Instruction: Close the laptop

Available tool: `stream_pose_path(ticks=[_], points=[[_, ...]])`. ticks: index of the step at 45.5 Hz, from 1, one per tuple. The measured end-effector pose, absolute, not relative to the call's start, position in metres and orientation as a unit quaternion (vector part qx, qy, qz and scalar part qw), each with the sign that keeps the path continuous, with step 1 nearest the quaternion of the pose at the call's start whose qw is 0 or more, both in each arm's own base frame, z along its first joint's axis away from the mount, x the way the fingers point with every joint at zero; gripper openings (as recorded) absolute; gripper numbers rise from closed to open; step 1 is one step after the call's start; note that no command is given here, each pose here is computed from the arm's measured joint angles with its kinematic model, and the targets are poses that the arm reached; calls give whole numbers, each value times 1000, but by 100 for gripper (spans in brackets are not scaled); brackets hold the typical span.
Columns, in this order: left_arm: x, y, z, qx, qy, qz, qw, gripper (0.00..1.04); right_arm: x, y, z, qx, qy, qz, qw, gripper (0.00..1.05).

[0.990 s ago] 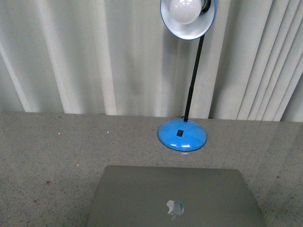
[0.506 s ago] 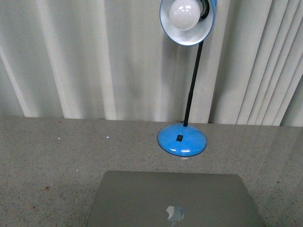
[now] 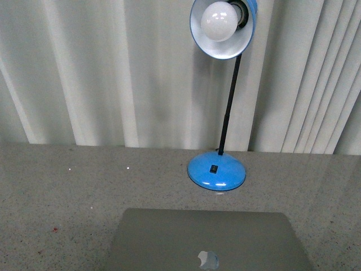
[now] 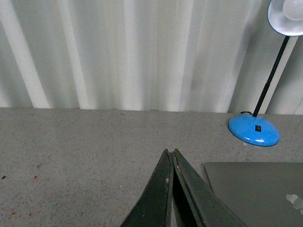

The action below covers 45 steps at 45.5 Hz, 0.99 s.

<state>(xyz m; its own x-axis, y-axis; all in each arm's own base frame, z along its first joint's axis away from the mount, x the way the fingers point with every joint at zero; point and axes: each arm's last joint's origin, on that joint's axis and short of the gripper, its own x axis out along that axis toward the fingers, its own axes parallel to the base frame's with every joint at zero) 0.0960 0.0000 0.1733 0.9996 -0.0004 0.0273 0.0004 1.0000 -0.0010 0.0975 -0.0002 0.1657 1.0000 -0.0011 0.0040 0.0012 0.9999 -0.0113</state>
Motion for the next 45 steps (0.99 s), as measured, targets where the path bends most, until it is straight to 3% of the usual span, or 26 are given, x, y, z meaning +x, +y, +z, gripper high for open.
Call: stream_pose_path(ticks=[20,45], points=[[96,0,173,-1,-14,0,1000,4,98,0,166,-6,-2,-1,1000,3],[96,0,173,-1,-14,0,1000,86,98,0,166,-6,-2,-1,1000,82]])
